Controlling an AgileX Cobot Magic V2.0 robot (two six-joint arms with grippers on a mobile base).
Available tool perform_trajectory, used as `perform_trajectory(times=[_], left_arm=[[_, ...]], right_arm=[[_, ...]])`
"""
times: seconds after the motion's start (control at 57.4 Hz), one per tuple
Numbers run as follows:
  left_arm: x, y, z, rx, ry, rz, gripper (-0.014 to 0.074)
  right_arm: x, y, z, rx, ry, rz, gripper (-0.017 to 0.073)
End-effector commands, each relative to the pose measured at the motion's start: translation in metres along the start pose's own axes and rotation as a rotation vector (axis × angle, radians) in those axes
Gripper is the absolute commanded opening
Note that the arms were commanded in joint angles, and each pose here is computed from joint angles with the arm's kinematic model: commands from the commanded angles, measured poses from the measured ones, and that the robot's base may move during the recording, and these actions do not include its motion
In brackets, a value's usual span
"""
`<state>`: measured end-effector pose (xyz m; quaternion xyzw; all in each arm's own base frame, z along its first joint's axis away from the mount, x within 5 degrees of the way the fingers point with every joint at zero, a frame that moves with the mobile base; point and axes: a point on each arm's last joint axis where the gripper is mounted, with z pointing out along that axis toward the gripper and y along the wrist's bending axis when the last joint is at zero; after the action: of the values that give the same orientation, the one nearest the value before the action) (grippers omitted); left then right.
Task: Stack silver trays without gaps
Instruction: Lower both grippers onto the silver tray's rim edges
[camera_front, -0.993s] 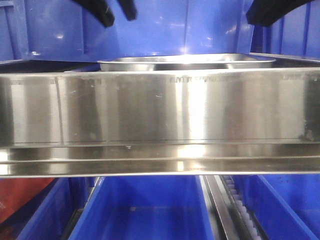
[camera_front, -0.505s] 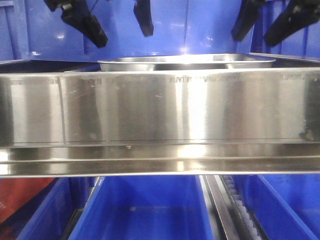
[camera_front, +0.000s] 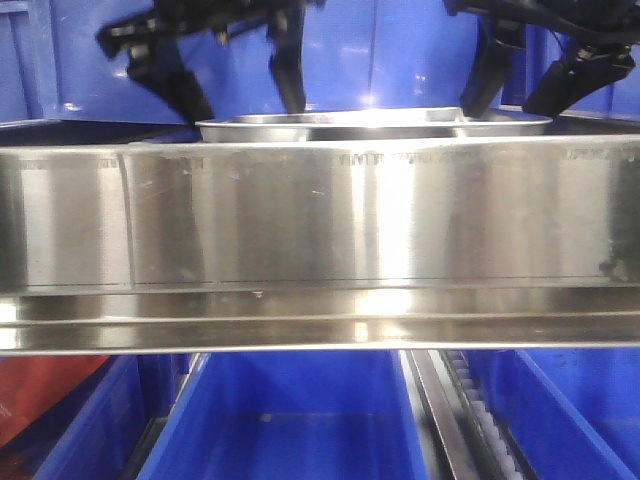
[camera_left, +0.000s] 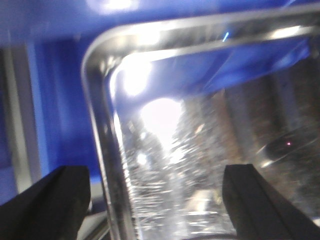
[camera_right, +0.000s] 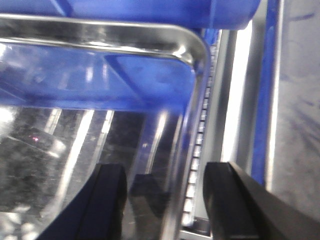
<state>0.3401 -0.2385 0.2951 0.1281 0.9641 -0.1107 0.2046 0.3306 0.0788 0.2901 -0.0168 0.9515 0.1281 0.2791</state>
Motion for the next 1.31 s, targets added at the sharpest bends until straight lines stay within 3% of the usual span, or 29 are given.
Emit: perform_trajectory(times=[0.0,0.819,1.185,1.29], left_arm=[[0.0016,-0.0021,0.0017,-0.001,0.013,-0.004,0.0446],[0.0016,-0.0021,0.0017,-0.001,0.013,-0.004,0.0440],[0.0026,-0.0008,0.0017,-0.015,0.023,0.002,0.0331],[0.0030,-0.0007,0.0017,-0.016,0.028,0.002,0.0298]], right_arm=[[-0.0026,0.0007,-0.0015,0.008,-0.012,-0.020,0.0255],[-0.0009,0.0006,-0.0015,0.009,0.007,-0.020,0.0255],[0.0016,-0.0006,0.0051,0.013,0.042,-0.017,0.0253],[0.0026,-0.0010,0.0068,0.015,0.055,-0.017,0.0189]])
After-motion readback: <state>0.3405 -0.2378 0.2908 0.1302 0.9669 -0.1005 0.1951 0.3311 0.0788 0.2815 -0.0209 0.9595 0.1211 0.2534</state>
